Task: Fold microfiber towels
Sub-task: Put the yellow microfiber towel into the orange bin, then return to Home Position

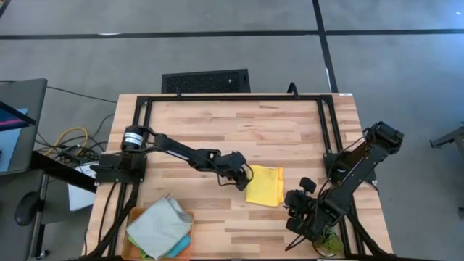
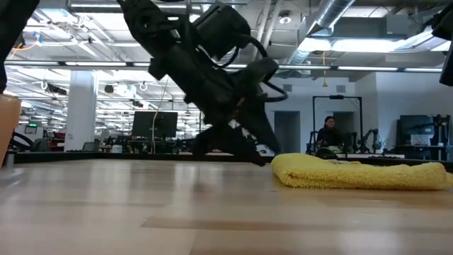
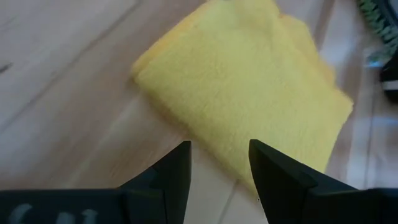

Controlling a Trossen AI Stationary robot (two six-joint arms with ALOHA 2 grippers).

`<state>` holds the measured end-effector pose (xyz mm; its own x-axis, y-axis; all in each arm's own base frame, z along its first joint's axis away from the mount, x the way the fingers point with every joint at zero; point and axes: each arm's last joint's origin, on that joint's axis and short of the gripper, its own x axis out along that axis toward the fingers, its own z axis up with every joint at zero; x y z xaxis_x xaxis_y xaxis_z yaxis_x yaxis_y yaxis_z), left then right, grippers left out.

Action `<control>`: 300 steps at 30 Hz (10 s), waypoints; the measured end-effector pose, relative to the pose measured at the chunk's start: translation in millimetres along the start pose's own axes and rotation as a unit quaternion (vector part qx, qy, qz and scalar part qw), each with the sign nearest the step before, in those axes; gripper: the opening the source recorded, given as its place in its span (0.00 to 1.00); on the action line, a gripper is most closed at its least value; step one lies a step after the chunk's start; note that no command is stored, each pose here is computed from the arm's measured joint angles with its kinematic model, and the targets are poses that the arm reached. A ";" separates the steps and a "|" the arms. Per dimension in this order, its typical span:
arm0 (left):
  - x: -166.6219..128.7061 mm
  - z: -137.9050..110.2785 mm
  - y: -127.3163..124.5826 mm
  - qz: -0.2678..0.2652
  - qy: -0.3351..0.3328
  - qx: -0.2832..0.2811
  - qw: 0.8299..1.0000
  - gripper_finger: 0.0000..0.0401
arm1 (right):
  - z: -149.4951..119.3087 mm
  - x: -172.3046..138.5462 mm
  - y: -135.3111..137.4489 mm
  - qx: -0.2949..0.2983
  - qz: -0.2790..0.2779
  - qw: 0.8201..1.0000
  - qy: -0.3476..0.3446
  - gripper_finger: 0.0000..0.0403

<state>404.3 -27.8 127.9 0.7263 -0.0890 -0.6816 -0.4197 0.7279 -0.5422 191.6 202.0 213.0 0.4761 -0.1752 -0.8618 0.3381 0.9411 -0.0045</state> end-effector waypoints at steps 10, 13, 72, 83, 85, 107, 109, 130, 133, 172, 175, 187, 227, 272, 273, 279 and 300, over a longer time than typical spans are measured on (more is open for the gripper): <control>35.1 0.4 0.8 -0.008 0.013 -0.007 1.000 0.38 | 0.6 -0.3 -0.2 0.000 -0.001 1.000 0.000 0.38; 42.8 3.7 -2.6 -0.021 0.014 -0.004 1.000 0.38 | 1.6 0.3 -0.9 0.002 -0.002 1.000 0.001 0.38; 42.9 16.2 -21.7 -0.087 0.019 0.086 0.992 0.38 | 50.6 122.0 -20.4 -0.056 -0.008 0.988 0.146 0.38; 42.9 16.1 -21.6 -0.088 0.015 0.145 0.985 0.02 | 50.1 122.2 -20.0 -0.062 -0.008 0.987 0.145 0.38; 42.9 15.9 -21.4 -0.087 0.016 0.148 0.985 0.02 | 50.3 121.1 -20.2 -0.064 -0.007 0.987 0.144 0.38; -20.6 -5.2 -69.8 -0.045 0.079 0.188 0.978 0.00 | 32.1 9.0 -4.9 -0.070 0.052 0.996 -0.010 0.38; -34.9 -9.8 -78.3 -0.027 0.078 0.192 0.978 0.00 | 29.8 4.4 -3.8 -0.075 0.053 0.996 -0.021 0.38; -189.0 -99.1 -142.9 0.048 0.111 0.050 0.991 0.00 | 19.5 -2.2 1.1 -0.124 0.043 0.990 -0.041 0.38; -201.9 -116.4 -143.4 0.070 0.132 0.015 0.989 0.00 | 20.5 -1.5 0.3 -0.123 0.041 0.991 -0.040 0.38; -289.7 -208.0 -121.5 0.252 0.180 -0.134 0.941 0.08 | 36.9 8.2 -10.1 -0.090 0.022 0.995 -0.039 0.38; -289.8 -208.1 -121.5 0.253 0.182 -0.136 0.940 0.14 | 36.9 8.2 -10.1 -0.090 0.022 0.995 -0.038 0.38; -288.5 -202.4 -118.8 0.228 0.141 0.015 0.963 0.30 | 45.4 8.2 -13.6 -0.080 0.016 0.996 -0.036 0.37; -341.6 -116.1 11.8 0.004 -0.235 0.278 0.932 0.00 | -0.4 -99.6 -181.5 -0.109 0.193 0.906 -0.361 0.02; -267.9 -152.0 107.4 -0.043 -0.339 0.338 0.877 0.00 | -66.1 9.1 -180.8 -0.155 0.217 0.815 -0.515 0.03; -265.9 -153.2 108.3 -0.042 -0.337 0.339 0.878 0.00 | -66.1 9.3 -180.6 -0.156 0.217 0.815 -0.514 0.03; -264.8 -153.4 108.2 -0.040 -0.336 0.338 0.878 0.00 | -66.2 9.8 -180.7 -0.156 0.213 0.817 -0.512 0.04; -264.1 -153.7 108.7 -0.051 -0.333 0.298 0.893 0.00 | -66.3 10.1 -180.5 -0.218 0.175 0.804 -0.526 0.08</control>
<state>83.2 -29.7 173.5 0.9903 0.1044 -0.0919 -0.1129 0.9893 -0.0923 81.5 49.5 171.5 0.9803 0.1900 0.0547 -0.1728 0.9578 -0.2298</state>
